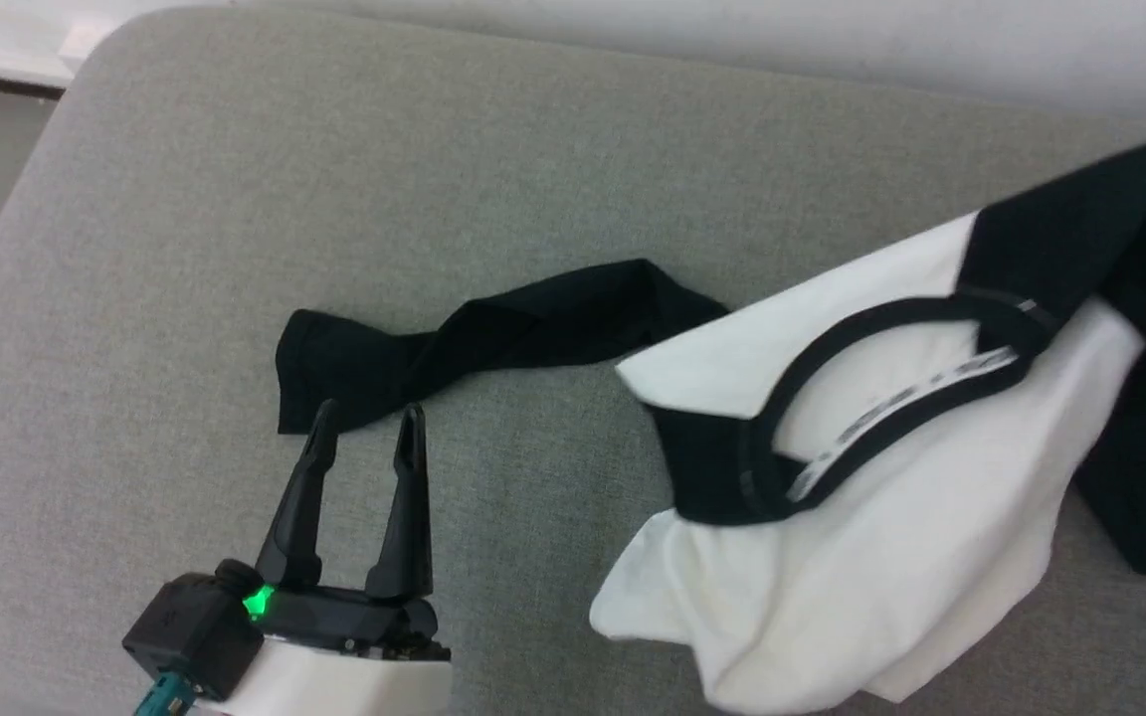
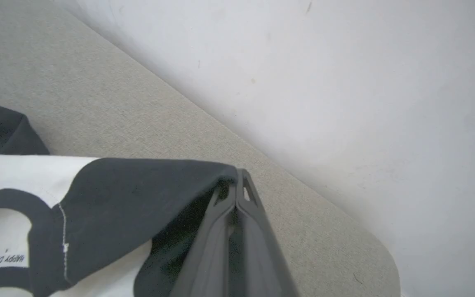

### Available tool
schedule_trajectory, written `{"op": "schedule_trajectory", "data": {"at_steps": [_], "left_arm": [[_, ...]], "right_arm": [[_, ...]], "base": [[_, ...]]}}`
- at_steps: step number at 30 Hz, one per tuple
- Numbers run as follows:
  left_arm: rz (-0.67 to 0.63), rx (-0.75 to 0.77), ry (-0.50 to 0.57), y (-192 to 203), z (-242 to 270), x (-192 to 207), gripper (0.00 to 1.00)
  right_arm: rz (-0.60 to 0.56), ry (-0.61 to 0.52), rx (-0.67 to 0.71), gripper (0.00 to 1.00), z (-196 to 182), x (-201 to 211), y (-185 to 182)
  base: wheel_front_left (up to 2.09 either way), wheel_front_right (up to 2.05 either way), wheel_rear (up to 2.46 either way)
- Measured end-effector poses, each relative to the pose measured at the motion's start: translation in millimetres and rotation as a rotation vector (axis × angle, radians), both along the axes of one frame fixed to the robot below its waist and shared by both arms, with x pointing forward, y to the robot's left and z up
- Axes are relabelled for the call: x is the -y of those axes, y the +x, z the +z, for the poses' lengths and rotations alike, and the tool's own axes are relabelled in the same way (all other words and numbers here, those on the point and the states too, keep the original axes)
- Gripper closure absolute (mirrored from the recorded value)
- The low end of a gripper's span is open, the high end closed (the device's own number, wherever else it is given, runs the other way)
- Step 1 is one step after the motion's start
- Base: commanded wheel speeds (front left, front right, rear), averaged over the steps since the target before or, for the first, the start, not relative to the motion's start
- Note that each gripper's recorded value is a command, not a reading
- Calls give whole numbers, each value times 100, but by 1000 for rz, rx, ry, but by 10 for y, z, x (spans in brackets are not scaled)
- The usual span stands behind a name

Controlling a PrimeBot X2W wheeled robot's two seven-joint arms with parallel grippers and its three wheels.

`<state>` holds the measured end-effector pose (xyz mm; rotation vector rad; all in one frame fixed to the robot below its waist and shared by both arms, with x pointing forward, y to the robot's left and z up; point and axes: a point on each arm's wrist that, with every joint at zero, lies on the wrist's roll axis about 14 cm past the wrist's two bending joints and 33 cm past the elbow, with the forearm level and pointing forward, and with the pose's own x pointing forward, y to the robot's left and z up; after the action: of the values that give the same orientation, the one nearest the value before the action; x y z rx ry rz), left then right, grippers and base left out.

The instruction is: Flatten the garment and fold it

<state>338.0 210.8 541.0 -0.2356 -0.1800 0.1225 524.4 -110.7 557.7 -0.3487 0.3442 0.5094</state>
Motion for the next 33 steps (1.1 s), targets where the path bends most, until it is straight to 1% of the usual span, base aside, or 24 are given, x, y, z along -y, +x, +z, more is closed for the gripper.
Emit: {"op": "schedule_trajectory", "data": {"at_steps": [2, 5, 7, 8, 9, 10, 11, 12, 15, 16, 18, 20, 23, 27, 30, 33], "left_arm": [[-5, -12, -6, 59, -42, 13, 0], [-21, -26, -18, 176, -103, 56, 0], [-34, -29, -28, 271, -128, 86, 0], [-41, -30, -31, 318, -140, 102, 0], [-47, -34, -34, 359, -160, 117, 0], [-52, -39, -36, 399, -182, 132, 0], [-55, -45, -36, 431, -207, 138, 0], [-56, -52, -37, 458, -235, 141, 0], [-39, -88, -33, 474, -343, 108, 0], [-33, -98, -31, 468, -370, 94, 0], [-16, -112, -26, 449, -403, 54, 0], [-9, -114, -24, 432, -404, 32, 0], [0, -104, -22, 395, -362, 7, 0], [9, -87, -25, 301, -291, -11, 0], [11, -72, -34, 195, -235, 2, 0], [10, -50, -37, 99, -158, 15, 0]], "right_arm": [[-44, -38, -27, 100, -10, 95, 211], [-137, -57, -88, 100, -163, 247, 542], [-189, -94, -78, 100, -248, 328, 766], [-212, -92, -52, 100, -261, 348, 886], [-227, -91, -17, 88, -277, 349, 999], [-230, -100, 17, 64, -317, 324, 1095], [-225, -105, 36, 25, -396, 281, 1164], [-223, -105, 26, 0, -535, 239, 1207], [-221, -121, -134, 0, -1171, 111, 1167], [-215, -125, -182, 0, -1332, 59, 1130], [-192, -131, -228, 0, -1483, -50, 1085], [-166, -130, -244, 0, -1484, -137, 1049], [-100, -66, -193, 0, -1224, -357, 1026], [11, 57, -102, 0, -669, -691, 867], [114, 131, -80, 0, -359, -925, 553], [215, 167, -115, 0, -251, -1126, 145]], "base": [[0, 0, 0], [0, 0, 0], [0, 0, 0], [0, 0, 0], [0, 0, 0], [0, 0, 0], [0, 0, 0], [0, 0, 0], [0, 0, 0], [0, 0, 0], [0, 0, 0], [0, 0, 0], [0, 0, 0], [0, 0, 0], [0, 0, 0], [0, 0, 0]]}}
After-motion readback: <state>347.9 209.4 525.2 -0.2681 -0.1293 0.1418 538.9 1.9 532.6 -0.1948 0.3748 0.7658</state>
